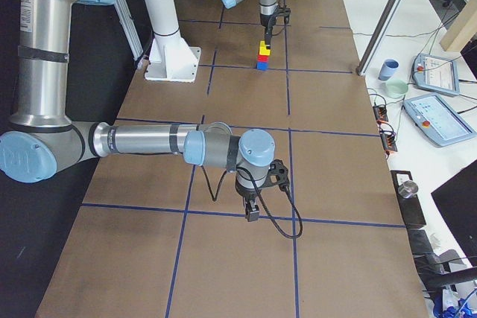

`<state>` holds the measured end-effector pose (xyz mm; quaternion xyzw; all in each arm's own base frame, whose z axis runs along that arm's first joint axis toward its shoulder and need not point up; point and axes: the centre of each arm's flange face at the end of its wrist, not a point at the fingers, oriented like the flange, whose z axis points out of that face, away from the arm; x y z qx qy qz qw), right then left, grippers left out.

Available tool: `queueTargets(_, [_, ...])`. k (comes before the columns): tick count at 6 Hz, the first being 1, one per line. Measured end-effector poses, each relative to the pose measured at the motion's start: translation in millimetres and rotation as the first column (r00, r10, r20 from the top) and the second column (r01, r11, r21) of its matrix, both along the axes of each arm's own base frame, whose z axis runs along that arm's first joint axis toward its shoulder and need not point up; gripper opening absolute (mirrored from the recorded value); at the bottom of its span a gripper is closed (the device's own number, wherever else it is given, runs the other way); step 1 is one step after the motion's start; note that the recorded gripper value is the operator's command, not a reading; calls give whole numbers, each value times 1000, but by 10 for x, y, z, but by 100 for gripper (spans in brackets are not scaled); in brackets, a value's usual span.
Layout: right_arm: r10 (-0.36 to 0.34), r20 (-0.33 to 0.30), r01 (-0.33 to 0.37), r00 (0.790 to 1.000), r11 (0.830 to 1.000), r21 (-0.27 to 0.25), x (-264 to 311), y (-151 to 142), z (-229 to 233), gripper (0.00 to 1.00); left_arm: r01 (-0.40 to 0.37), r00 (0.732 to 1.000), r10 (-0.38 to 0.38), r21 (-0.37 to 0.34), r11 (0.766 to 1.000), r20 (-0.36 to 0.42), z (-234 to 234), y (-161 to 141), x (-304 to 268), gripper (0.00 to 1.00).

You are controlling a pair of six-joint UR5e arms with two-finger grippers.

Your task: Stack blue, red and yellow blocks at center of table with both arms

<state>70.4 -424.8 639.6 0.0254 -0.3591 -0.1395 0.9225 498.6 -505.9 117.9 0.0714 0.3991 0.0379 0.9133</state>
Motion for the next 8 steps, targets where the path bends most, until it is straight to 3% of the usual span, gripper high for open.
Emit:
queueTargets(2, [-1, 0, 1, 1000, 1000, 1, 0, -3, -3, 100, -106, 994, 104, 91, 990, 33, 915, -241, -1221, 100])
queueTargets(4, [0, 0, 0, 1000, 1000, -4, 0, 0, 17, 100, -199, 978, 190, 120, 973, 89, 2298, -545, -2803, 100])
queueTargets(6, [6, 0, -6, 1000, 1000, -11, 0, 4, 28, 100, -174, 977, 165, 56, 983, 134, 3615, -363, -4273, 100])
queueTargets(8, [18, -1, -18, 1000, 1000, -16, 0, -13, 1, 100, -142, 978, 147, -40, 989, 148, 4538, 104, -5071, 100])
